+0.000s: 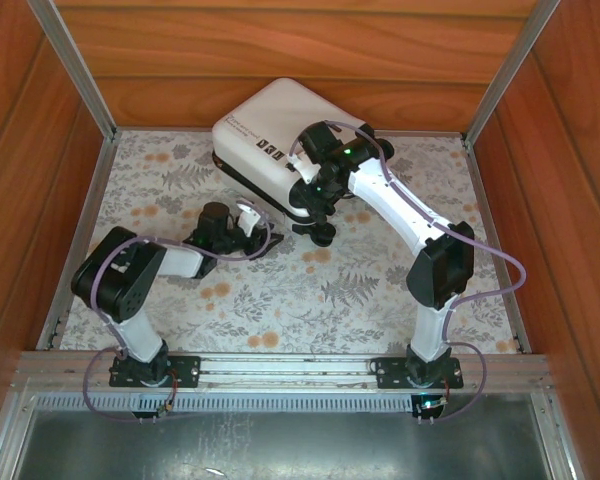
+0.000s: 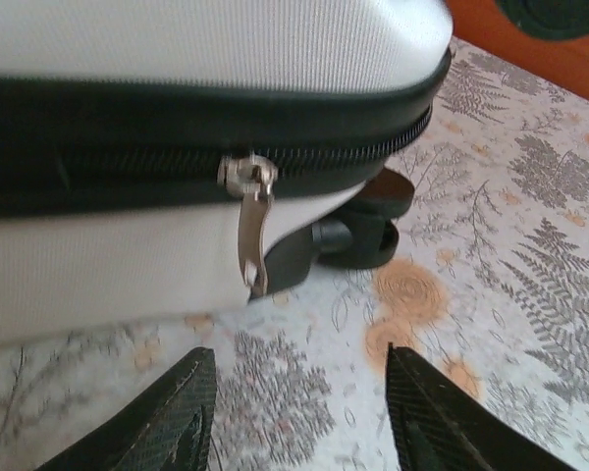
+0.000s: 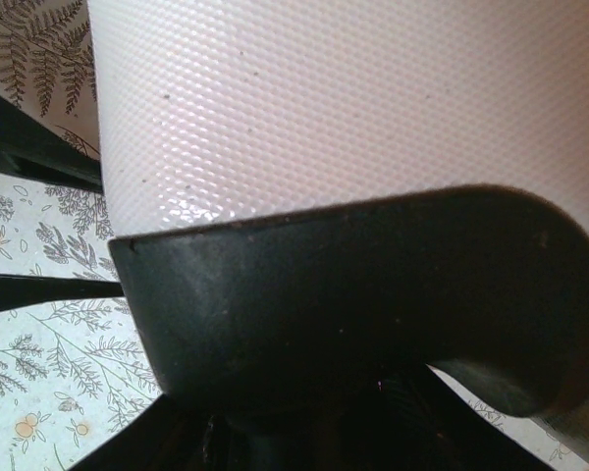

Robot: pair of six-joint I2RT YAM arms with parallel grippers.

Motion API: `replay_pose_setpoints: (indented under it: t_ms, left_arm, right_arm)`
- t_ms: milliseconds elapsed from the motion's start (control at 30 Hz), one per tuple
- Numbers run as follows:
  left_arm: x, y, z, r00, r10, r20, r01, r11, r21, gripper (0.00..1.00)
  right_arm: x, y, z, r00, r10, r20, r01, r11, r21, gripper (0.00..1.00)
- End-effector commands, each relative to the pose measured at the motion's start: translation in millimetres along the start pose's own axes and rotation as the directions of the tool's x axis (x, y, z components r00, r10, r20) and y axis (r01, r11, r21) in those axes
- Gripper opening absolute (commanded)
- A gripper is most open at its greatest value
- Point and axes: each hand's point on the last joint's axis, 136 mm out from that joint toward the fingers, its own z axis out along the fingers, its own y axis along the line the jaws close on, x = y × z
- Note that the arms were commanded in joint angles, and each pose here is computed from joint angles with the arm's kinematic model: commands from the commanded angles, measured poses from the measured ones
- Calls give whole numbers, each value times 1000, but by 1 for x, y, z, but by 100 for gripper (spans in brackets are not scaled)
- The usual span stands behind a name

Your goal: Pack the luggage

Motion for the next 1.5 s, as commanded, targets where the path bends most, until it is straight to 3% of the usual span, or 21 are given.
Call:
replay_pose_setpoints:
  t_ms: [0,233,433,600,700,1033,1267,1467]
  left_arm:
    - [-22,-12,15,984,154,86,-156,988,8,50]
    - [-29,19,32,975,158,155,-124,970,-211,50]
    - [-46,24,31,956,165,241,-97,957,-273,44]
    - [-55,19,30,946,196,259,-116,949,-293,43]
    - [-55,15,32,944,202,259,-122,948,-295,37]
    - [-75,-19,32,923,232,306,-159,956,-246,0]
    - [-76,-44,23,913,260,315,-199,957,-212,0]
    - [-67,-68,19,903,311,297,-264,946,-188,0]
  right_arm:
    - [-22,-2,-44,990,19,142,-24,999,33,0]
    - [-22,-5,-47,989,24,148,-31,998,46,0]
    - [-22,-3,-47,989,21,149,-28,999,42,0]
    - [-22,-3,-46,989,22,149,-29,999,41,0]
    - [-23,-3,-45,988,23,151,-30,999,40,0]
    - [-20,0,-44,987,38,154,-41,999,20,0]
    - [-34,26,-59,970,87,226,-61,991,-122,0]
    - [-59,66,-73,967,137,217,-69,953,-295,0]
